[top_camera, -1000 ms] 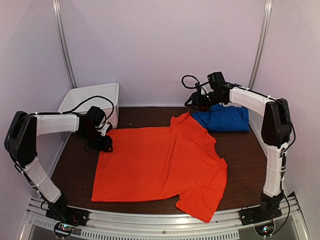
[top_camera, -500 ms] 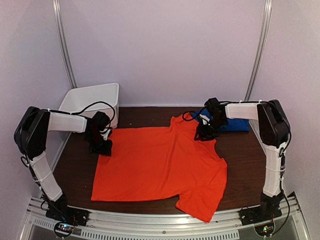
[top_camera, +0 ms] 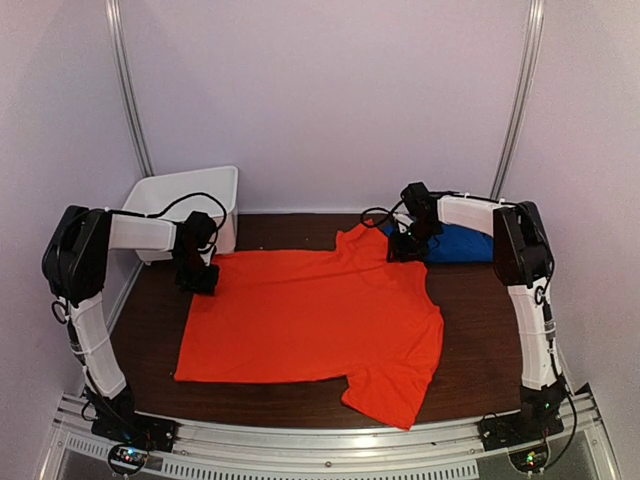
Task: Fold and stack the mixed laundry pile
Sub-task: Move the flattened T-shirt to the center of the board, then pick up the flattened T-shirt from the center of the board.
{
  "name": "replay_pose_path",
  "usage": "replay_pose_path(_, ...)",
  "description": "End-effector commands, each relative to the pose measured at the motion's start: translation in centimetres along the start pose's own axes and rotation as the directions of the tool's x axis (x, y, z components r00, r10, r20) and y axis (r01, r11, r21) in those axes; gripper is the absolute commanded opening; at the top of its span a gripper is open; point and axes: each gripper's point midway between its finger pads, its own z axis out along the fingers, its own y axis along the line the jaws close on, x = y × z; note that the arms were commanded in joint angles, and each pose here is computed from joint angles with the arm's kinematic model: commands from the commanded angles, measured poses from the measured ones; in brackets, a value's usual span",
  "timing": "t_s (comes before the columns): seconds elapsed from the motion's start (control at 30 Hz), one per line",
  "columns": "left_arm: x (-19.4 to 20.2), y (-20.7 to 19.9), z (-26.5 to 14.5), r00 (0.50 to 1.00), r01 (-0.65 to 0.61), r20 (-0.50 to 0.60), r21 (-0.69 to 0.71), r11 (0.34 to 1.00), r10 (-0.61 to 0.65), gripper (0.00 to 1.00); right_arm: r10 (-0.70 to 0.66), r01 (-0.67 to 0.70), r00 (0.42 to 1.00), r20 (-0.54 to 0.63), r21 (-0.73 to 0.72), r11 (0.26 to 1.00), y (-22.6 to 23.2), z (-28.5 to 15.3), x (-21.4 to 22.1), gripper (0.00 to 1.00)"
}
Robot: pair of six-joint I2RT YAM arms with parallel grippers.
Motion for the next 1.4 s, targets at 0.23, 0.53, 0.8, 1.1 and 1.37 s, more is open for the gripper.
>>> replay_pose_path(0.23,-0.9,-4.1,-8.5,0.985,-0.083,0.169,0.26,0.962,0.039,0.55,-0.067,0.101,0.978,0.2,-0.168,0.981,6.7,-11.9,-4.6,0.52)
replay_pose_path(0.53,7.0,-2.9,-14.2,0.983,0.055,0.142,0.363,0.93,-0.113,0.56,0.094,-0.058,0.99,0.109,-0.29,0.955,8.3,-18.2,5.6,0.52)
replay_pose_path(0.8,17.1,-2.2,-14.6,0.954,0.293,-0.068,0.422,0.858,-0.292,0.56,0.314,-0.32,0.947,-0.066,-0.268,0.909,6.2,-18.4,20.5,0.5)
replay_pose_path(1.1,22.7,-2.1,-13.0,0.898,0.439,-0.219,0.396,0.807,-0.382,0.55,0.469,-0.516,0.854,-0.226,-0.248,0.82,5.3,-15.3,30.5,0.48)
replay_pose_path(1.37,23.0,-2.3,-12.1,0.876,0.482,-0.245,0.391,0.784,-0.417,0.55,0.504,-0.574,0.814,-0.29,-0.261,0.777,6.0,-12.7,34.2,0.43)
